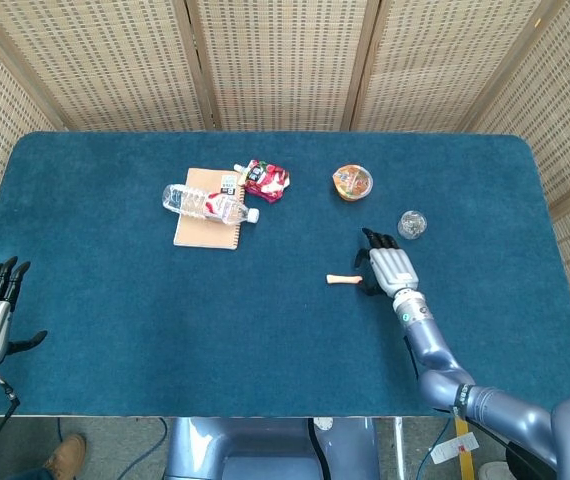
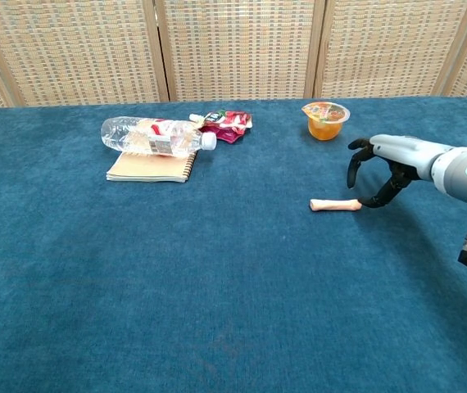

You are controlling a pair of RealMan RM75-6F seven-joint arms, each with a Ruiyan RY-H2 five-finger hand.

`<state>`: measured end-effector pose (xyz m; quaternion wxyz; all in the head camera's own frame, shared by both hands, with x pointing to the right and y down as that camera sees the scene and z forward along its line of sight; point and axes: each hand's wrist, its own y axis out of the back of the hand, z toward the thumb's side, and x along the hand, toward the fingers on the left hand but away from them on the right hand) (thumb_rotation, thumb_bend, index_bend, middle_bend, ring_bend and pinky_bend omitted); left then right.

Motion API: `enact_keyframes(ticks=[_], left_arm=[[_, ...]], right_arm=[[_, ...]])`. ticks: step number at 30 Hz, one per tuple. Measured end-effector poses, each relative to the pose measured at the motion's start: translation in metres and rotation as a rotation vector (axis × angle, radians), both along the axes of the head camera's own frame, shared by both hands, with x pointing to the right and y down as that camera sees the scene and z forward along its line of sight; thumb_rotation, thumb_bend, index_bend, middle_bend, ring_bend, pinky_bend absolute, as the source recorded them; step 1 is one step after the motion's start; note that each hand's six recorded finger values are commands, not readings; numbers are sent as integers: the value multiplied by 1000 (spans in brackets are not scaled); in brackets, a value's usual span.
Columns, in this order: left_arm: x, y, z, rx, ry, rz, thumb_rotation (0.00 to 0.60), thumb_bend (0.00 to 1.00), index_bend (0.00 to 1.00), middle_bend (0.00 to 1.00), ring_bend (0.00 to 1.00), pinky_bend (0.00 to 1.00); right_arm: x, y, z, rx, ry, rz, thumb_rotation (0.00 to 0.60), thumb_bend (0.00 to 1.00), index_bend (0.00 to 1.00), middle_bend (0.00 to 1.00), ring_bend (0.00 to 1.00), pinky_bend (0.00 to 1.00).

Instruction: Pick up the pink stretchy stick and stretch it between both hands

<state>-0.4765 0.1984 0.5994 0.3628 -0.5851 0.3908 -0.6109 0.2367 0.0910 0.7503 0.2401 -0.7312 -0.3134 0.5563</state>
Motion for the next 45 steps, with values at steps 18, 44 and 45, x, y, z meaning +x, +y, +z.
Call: enact_keyframes(ticks=[18,44,45], left_arm=[[1,1,0,3,-9,-3,600,0,0,0,0,0],[3,-3,0,4,-3,16,600,0,0,0,0,0],[4,-6,-1,7,-4,23,600,0,0,0,0,0]], right_arm=[[-11,8,17,-26,4,5,600,521,517,71,0,0],[-20,7,6,-47,-115,60,600,581,632,155,0,0],[-24,6,2,-56,-140,68,600,581,632,157,0,0]])
